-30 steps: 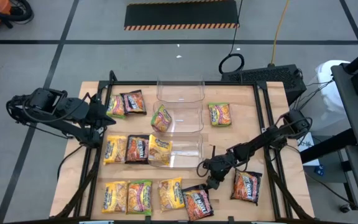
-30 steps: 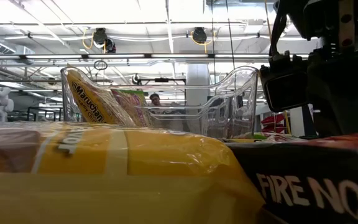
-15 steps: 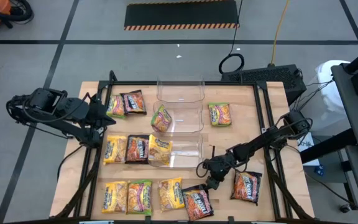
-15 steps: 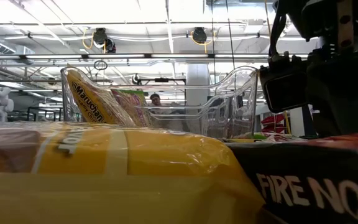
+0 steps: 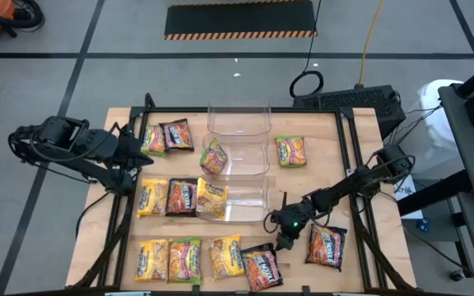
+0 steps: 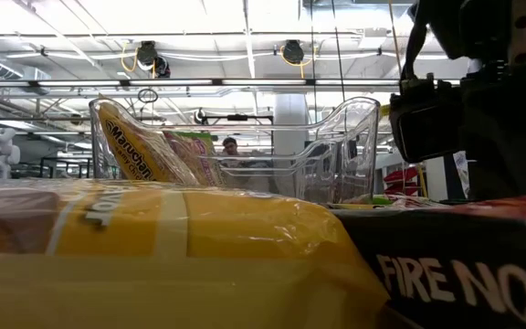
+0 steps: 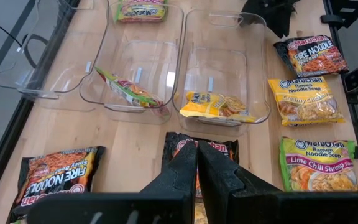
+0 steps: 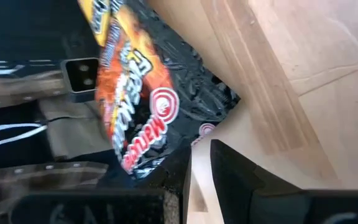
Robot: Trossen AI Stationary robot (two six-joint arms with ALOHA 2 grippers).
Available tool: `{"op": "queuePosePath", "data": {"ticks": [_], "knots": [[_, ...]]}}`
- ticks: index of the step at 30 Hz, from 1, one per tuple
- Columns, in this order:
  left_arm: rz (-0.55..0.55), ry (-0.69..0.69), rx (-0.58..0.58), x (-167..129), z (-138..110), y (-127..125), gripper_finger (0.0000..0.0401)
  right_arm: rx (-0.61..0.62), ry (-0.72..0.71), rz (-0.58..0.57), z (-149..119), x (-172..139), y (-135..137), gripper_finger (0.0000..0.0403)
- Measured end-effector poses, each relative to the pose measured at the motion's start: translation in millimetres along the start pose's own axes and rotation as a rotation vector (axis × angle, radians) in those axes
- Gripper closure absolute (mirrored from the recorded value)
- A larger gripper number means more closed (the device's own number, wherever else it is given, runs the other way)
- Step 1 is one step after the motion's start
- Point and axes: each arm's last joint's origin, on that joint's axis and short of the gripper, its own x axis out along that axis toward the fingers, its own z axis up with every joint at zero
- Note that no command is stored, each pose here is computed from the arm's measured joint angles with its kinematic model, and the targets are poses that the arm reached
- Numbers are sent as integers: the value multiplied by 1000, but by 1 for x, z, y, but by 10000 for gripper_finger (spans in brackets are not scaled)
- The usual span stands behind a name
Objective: Sort Maruchan noodles
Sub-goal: Put the black noodle pack into the top transparent bin
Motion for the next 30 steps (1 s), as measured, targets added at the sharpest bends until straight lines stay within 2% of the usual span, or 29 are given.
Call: {"op": "queuePosePath", "data": {"ticks": [6, 30], "knots": [[0, 0, 0, 0, 0, 0, 380, 8, -68, -34, 2, 0, -1, 349], [0, -1, -4, 0, 0, 0, 380, 63, -57, -66, 1, 7, -10, 349]]}}
